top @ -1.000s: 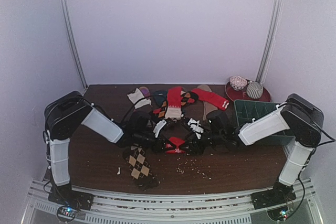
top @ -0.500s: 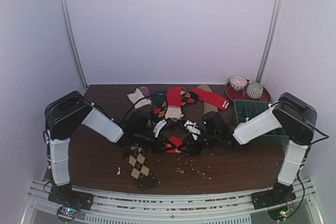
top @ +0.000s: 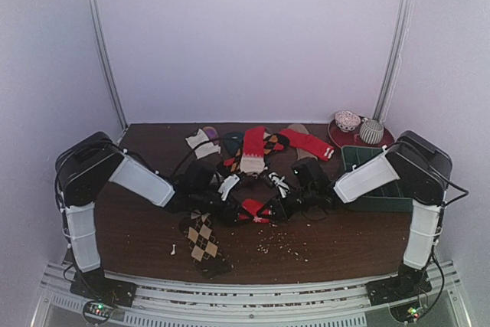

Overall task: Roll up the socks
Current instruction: Roll a pair of socks at the center of the board.

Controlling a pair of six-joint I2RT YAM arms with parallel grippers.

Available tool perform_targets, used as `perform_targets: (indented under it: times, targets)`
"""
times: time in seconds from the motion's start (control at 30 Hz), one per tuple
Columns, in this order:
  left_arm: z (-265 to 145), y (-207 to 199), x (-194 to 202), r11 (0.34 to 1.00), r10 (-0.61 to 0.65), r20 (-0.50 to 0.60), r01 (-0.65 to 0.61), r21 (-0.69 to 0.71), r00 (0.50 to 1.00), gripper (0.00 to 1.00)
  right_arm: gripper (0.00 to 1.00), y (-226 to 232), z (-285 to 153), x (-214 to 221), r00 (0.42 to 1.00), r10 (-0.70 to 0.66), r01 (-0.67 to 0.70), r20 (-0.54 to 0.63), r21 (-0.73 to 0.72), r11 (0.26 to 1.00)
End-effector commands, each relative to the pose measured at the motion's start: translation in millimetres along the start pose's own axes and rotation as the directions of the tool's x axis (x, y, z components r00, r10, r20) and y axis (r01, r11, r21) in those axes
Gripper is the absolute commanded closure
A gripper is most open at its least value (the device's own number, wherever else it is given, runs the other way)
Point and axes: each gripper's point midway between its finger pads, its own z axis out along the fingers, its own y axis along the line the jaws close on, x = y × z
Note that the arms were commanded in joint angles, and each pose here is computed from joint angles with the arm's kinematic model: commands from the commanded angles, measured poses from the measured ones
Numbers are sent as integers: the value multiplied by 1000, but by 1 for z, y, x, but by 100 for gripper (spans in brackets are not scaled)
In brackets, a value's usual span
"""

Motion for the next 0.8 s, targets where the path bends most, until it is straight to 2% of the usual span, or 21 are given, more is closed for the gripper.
perform_targets:
  times: [0.0, 0.13, 0.2, 0.47, 0.57, 0.63, 0.73, 0.77]
  targets:
    - [-11, 30, 21, 988, 15, -65, -24, -152, 998, 27, 83, -24, -3, 93, 906, 322, -309, -275, 89, 947]
    - [-15, 23, -17, 981, 134, 77, -122, -149, 988, 20, 83, -25, -7, 104, 872, 378, -368, -311, 92, 925]
    - [-12, 23, -26, 979, 162, 101, -147, -143, 982, 19, 83, -27, -7, 109, 859, 397, -387, -325, 97, 917]
    - [-6, -2, -40, 983, 178, 214, -184, 11, 961, 19, 83, -31, -7, 116, 838, 431, -409, -333, 139, 902]
    - [1, -5, -37, 985, 145, 205, -161, 63, 968, 19, 83, -33, -8, 118, 835, 440, -413, -331, 151, 898]
    - [8, -3, -32, 987, 125, 183, -141, 76, 975, 24, 83, -33, -8, 118, 834, 442, -414, -330, 155, 897]
    - [14, 0, -21, 990, 98, 138, -111, 91, 986, 43, 83, -33, -9, 118, 834, 442, -413, -329, 159, 897]
    - [15, 0, -15, 991, 87, 118, -98, 94, 989, 44, 83, -34, -10, 119, 835, 442, -412, -328, 161, 897]
